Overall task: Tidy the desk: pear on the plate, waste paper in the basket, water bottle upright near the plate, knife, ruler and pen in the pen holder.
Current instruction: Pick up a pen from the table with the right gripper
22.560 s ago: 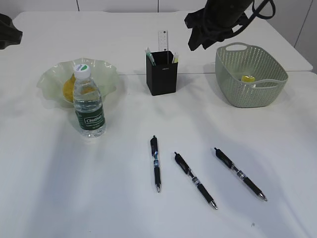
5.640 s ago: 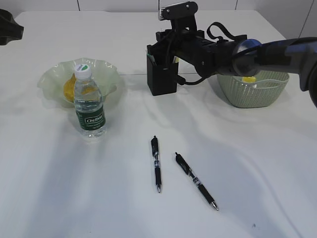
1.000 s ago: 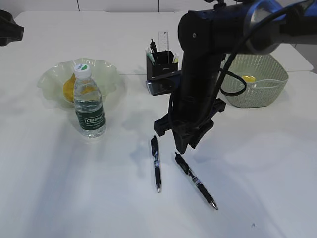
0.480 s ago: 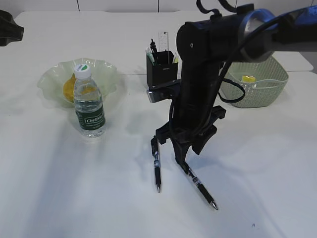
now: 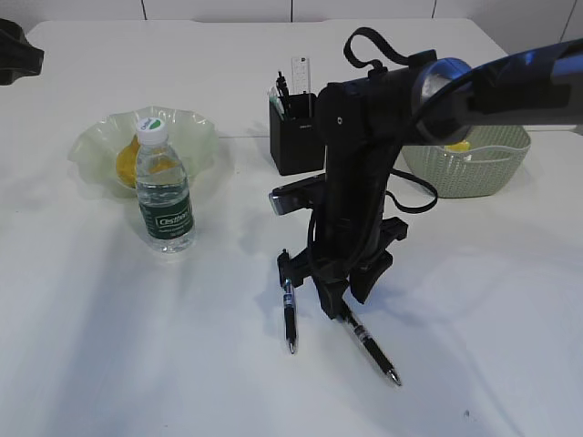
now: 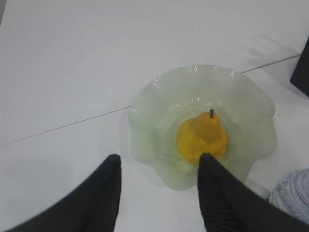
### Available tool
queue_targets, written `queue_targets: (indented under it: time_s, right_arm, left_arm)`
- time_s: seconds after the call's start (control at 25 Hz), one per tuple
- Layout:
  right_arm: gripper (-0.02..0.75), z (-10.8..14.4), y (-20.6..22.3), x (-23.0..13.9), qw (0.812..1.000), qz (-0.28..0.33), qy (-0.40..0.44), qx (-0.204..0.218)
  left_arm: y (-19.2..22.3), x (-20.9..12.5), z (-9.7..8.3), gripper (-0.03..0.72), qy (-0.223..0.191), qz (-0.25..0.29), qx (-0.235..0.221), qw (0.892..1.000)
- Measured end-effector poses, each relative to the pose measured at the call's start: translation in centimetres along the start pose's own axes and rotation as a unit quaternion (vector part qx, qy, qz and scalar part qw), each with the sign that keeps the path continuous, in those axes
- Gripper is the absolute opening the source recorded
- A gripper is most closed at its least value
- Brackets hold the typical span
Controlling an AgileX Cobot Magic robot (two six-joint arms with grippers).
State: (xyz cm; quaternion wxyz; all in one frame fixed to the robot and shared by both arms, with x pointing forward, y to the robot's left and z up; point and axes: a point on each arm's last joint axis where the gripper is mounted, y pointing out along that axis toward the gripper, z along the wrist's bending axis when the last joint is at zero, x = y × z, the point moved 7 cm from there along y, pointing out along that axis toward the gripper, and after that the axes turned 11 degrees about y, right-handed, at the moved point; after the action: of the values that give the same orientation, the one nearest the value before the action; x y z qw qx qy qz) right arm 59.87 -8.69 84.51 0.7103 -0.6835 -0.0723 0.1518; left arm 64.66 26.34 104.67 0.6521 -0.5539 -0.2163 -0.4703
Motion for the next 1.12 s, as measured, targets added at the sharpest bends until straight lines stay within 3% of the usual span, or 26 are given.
queue_targets:
  time_s: [1.12]
  right_arm:
    - [0.355, -0.54, 0.73, 0.61, 1.0, -0.011, -0.008, -0.016]
  left_arm:
    - [0.0, 0.0, 0.0, 0.363, 0.0, 0.0, 0.0, 1.0]
